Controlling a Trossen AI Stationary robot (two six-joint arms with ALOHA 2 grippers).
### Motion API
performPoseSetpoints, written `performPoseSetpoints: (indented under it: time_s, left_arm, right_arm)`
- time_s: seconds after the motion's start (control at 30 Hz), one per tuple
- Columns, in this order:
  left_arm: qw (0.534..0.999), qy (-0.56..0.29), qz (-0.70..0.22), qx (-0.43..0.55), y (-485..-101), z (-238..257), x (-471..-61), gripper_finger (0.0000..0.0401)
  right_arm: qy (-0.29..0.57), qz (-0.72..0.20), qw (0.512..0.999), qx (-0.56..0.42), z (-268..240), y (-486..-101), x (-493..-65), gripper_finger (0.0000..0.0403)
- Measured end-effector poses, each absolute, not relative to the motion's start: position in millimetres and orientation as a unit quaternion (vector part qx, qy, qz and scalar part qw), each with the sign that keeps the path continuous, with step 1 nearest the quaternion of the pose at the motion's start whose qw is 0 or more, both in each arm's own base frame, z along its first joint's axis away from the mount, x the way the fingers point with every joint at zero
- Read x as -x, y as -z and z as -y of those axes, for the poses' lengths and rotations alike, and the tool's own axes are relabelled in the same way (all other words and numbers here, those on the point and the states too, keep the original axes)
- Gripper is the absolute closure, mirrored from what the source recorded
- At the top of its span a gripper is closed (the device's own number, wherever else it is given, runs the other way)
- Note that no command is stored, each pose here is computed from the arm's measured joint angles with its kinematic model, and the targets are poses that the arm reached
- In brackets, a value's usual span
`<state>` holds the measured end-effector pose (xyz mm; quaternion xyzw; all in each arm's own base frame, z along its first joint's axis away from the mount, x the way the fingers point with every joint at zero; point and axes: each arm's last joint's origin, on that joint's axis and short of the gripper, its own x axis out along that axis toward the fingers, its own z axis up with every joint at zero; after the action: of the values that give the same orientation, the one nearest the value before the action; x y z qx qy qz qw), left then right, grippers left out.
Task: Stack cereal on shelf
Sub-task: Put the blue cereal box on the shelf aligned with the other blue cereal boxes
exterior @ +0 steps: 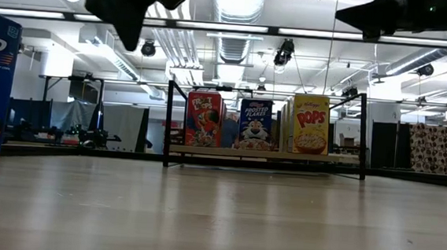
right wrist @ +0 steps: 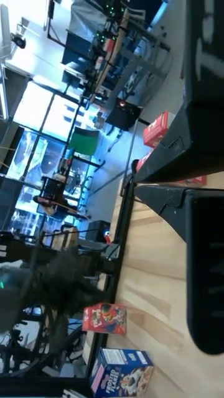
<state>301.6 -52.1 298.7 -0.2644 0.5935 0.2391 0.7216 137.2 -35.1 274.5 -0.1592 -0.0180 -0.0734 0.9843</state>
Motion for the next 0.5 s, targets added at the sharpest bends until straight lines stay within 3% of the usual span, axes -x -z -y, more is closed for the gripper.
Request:
performPoseSetpoints:
  time_s: [0.23,0.5]
  left_arm:
    - [0.684,-0.256,-0.603,0.320,-292.2,88.3,-300.8,0.0353]
    - [0.615,-0.266,-0.624,0.401,-292.8,139.2,-280.3,0.0215]
  right_arm:
    - [0.074,0.019,0.984,0.159,35.1,-274.7,-137.1,0.0394]
    - [0.073,0.019,0.984,0.162,35.1,-274.7,-137.2,0.0394]
